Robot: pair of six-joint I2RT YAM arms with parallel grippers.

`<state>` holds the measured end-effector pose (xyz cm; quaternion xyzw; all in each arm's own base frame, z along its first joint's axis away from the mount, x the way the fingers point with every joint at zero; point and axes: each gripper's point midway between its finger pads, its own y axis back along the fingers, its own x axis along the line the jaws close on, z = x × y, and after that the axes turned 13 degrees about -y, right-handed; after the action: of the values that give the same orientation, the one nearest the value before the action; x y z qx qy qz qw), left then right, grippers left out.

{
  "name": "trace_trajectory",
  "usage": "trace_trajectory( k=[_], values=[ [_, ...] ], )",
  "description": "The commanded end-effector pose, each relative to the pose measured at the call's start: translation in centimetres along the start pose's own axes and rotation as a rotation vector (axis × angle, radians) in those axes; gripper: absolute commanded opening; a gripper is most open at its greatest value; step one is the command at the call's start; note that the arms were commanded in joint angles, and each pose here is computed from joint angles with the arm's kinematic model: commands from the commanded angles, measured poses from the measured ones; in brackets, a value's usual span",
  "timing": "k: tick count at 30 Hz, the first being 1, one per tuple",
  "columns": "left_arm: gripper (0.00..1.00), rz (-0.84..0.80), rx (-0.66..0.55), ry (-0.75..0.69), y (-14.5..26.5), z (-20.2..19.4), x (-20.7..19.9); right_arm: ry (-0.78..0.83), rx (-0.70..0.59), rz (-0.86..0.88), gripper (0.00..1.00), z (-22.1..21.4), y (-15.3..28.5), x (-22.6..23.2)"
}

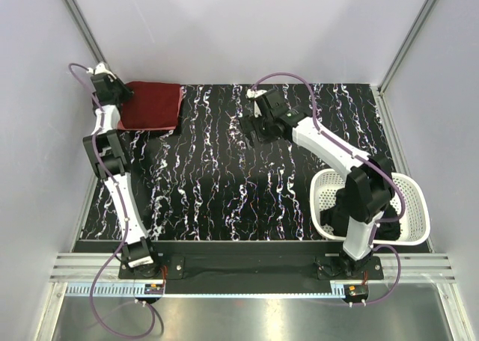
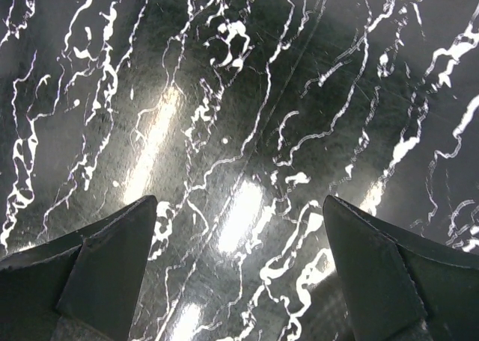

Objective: Fold and stack the t-shirts
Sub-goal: Neatly place the folded tshirt to the corner

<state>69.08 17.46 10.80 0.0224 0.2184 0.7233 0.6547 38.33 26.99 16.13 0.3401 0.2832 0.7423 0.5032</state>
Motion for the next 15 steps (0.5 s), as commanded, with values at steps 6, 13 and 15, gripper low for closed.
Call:
trace_trajectory(
  k=[6,13,15],
  values=[
    [0.00,-0.016,-0.239,0.142,-2.2,4.4,1.8,-0.020,-0.050,0.052,1.00,3.2,-1.5,1.4],
    [0.00,-0.021,-0.247,0.152,-1.7,4.7,2.6,-0.052,-0.038,0.058,1.00,3.5,-2.6,1.9],
    [0.00,-0.033,-0.262,0.142,-0.6,6.4,1.5,-0.064,-0.043,0.058,1.00,3.6,-2.4,1.8]
  ],
)
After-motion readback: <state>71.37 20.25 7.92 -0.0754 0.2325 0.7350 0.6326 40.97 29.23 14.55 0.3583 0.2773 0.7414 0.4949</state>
